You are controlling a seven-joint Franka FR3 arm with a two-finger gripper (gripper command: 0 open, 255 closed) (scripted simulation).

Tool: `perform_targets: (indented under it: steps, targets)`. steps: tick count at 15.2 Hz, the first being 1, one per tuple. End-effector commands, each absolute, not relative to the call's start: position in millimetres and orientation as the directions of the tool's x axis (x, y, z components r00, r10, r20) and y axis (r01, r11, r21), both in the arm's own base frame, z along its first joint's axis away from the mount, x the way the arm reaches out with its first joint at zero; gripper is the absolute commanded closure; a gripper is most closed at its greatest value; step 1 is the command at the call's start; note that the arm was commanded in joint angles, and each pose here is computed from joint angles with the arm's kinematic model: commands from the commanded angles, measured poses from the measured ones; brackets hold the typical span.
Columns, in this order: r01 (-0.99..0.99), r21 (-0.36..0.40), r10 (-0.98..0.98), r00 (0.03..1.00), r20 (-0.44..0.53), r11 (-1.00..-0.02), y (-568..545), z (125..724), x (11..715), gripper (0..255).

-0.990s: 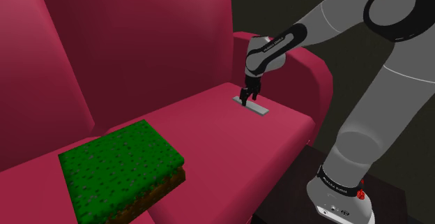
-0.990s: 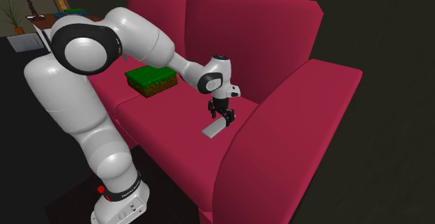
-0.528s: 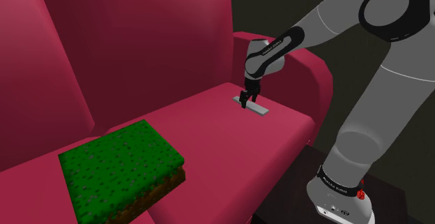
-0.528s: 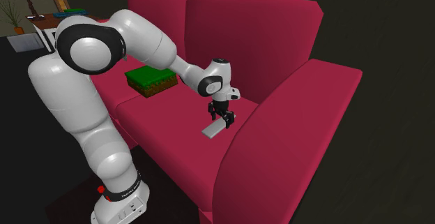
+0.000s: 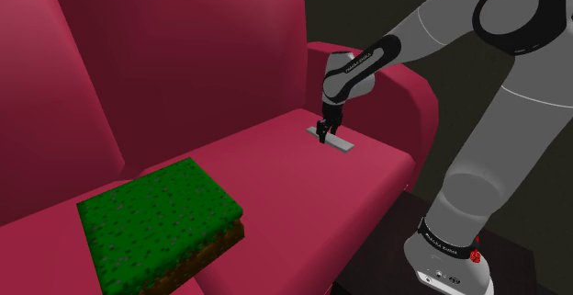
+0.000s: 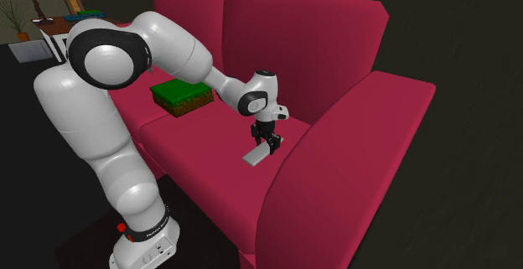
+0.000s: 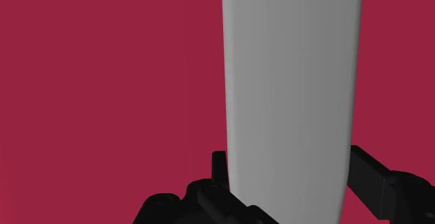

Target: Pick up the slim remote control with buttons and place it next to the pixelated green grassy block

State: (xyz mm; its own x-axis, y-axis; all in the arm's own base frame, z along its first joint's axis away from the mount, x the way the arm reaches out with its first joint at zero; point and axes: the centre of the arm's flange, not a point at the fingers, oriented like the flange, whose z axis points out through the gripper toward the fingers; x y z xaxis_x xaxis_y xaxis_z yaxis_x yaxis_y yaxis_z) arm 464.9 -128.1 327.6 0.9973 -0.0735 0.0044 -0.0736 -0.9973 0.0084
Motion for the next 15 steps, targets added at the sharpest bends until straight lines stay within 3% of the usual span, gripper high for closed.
perform_targets:
  steps: [1, 15]
  targets:
    - [-0.073, 0.008, -0.073, 0.997, 0.004, -0.997, -128.1, 327.5, 465.0, 255]
    - [-0.073, 0.008, -0.073, 0.997, 0.004, -0.997, -128.2, 380.3, 464.9, 255]
